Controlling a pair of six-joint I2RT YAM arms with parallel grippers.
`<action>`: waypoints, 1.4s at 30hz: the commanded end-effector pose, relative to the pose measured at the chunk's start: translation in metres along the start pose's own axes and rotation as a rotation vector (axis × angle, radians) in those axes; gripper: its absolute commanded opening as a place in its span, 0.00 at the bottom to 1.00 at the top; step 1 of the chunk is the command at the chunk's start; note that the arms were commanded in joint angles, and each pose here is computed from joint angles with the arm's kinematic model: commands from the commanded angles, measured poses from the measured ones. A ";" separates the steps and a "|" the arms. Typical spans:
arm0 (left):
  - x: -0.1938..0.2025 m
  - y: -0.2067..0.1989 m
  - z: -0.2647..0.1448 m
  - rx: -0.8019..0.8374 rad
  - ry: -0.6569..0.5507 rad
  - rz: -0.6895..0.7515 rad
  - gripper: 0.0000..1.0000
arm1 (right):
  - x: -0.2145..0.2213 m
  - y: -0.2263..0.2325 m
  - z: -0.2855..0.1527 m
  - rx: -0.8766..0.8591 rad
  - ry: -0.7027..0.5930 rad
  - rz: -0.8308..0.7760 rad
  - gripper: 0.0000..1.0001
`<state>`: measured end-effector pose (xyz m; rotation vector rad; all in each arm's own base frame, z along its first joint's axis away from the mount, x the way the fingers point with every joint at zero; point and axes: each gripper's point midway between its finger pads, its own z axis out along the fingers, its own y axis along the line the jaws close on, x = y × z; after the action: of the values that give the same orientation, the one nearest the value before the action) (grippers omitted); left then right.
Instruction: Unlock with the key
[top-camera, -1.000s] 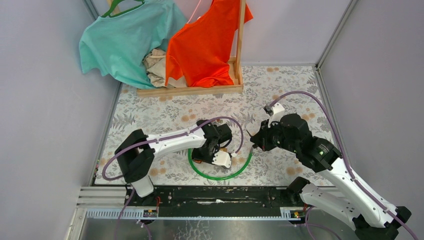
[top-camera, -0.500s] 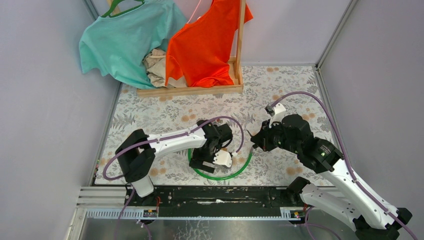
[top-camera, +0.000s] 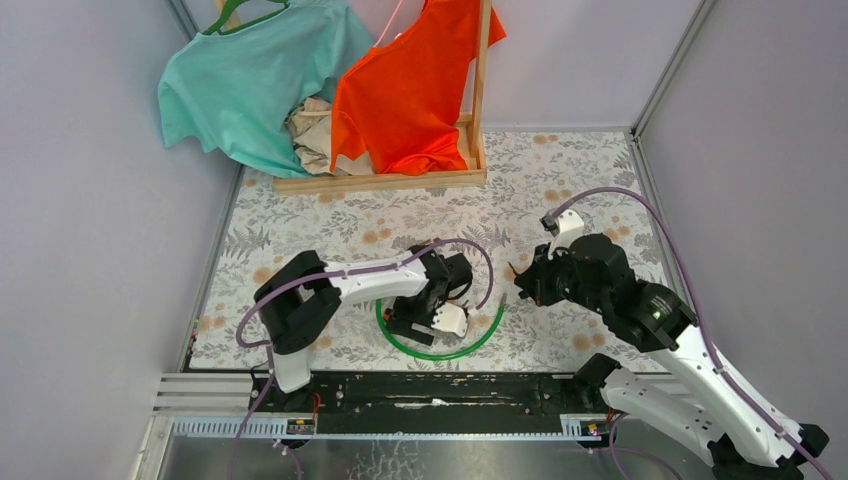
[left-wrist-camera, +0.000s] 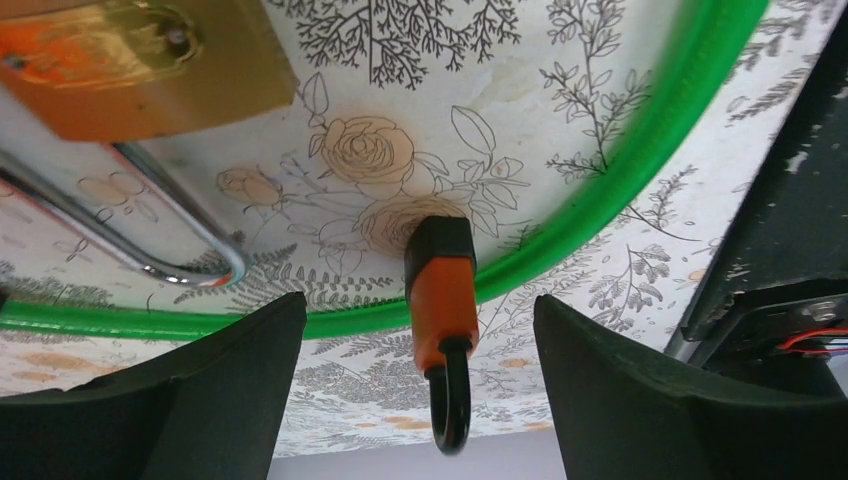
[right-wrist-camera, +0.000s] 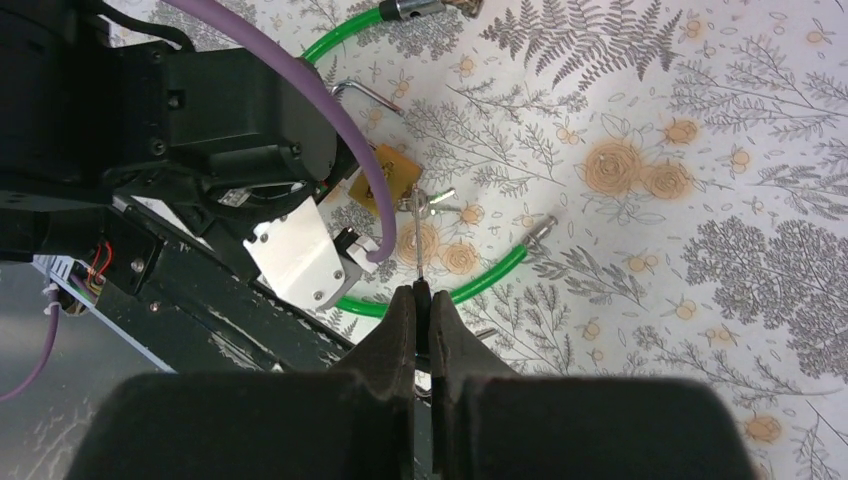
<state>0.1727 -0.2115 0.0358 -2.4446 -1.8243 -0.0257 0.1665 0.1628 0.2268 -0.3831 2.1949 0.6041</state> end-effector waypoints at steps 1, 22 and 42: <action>0.002 0.011 0.011 -0.031 0.039 0.031 0.88 | -0.018 -0.003 -0.019 0.028 -0.069 -0.004 0.00; 0.032 0.006 0.034 -0.020 0.194 0.006 0.67 | -0.016 -0.001 -0.022 0.018 -0.047 -0.014 0.00; 0.021 0.017 0.026 -0.053 0.167 -0.031 0.06 | -0.019 0.002 -0.023 0.004 -0.053 -0.020 0.00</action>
<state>0.1944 -0.1899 0.0053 -2.3528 -1.7935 -0.3057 0.1592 0.1499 0.2313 -0.3734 2.2076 0.5653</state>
